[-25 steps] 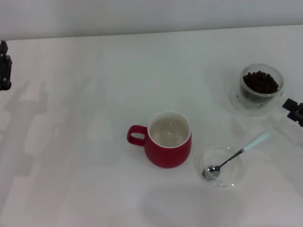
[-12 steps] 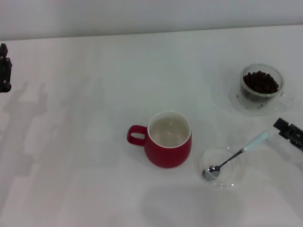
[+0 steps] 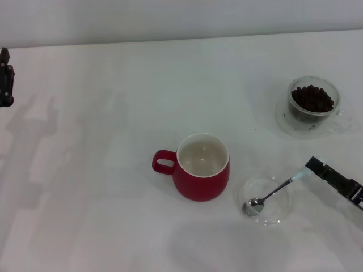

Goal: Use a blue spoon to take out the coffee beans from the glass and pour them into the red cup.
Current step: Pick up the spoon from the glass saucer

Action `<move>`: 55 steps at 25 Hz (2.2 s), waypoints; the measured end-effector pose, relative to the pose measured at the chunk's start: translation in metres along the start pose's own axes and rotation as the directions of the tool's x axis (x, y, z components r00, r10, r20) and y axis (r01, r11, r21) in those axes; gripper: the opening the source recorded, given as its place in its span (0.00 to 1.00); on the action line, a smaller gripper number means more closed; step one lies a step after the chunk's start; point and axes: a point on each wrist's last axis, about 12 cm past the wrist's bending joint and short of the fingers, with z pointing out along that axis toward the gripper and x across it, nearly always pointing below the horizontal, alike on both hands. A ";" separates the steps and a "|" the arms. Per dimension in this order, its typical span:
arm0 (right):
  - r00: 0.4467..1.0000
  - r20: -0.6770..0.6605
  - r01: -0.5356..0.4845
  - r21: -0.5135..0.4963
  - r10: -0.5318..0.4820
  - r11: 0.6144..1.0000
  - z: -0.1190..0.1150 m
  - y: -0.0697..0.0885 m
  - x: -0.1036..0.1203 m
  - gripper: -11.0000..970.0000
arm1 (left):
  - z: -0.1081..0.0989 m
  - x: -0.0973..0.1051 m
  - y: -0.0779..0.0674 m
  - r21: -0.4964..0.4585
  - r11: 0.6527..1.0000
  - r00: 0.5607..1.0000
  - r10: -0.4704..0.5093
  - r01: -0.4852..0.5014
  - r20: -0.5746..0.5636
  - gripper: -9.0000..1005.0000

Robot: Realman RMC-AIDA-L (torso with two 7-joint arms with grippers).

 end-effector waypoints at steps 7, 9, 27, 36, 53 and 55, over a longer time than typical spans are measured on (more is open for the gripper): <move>1.000 -0.015 0.010 0.011 -0.010 1.000 0.005 -0.001 0.003 0.87 | -0.001 0.000 0.000 -0.001 1.000 1.000 0.002 -0.002 0.004 0.43; 1.000 -0.024 0.015 0.012 -0.015 1.000 0.007 -0.001 0.004 0.87 | -0.002 0.000 0.000 -0.002 1.000 1.000 0.001 -0.001 0.002 0.43; 0.999 -0.032 0.034 0.025 -0.033 0.999 0.013 -0.001 0.010 0.87 | -0.006 0.001 -0.001 -0.003 1.000 1.000 -0.003 0.003 -0.004 0.43; 0.999 0.025 0.019 0.062 -0.021 0.998 0.013 -0.003 0.011 0.87 | -0.012 0.004 -0.001 -0.015 1.000 1.000 -0.009 0.009 -0.018 0.43; 0.997 0.071 -0.007 0.048 0.004 0.999 0.020 0.002 0.014 0.87 | -0.008 0.002 -0.002 -0.008 1.000 1.000 -0.011 0.011 -0.008 0.43; 0.997 0.071 -0.001 0.040 -0.002 0.999 0.021 0.003 0.014 0.87 | -0.008 0.002 -0.002 -0.007 1.000 1.000 -0.011 0.011 -0.007 0.43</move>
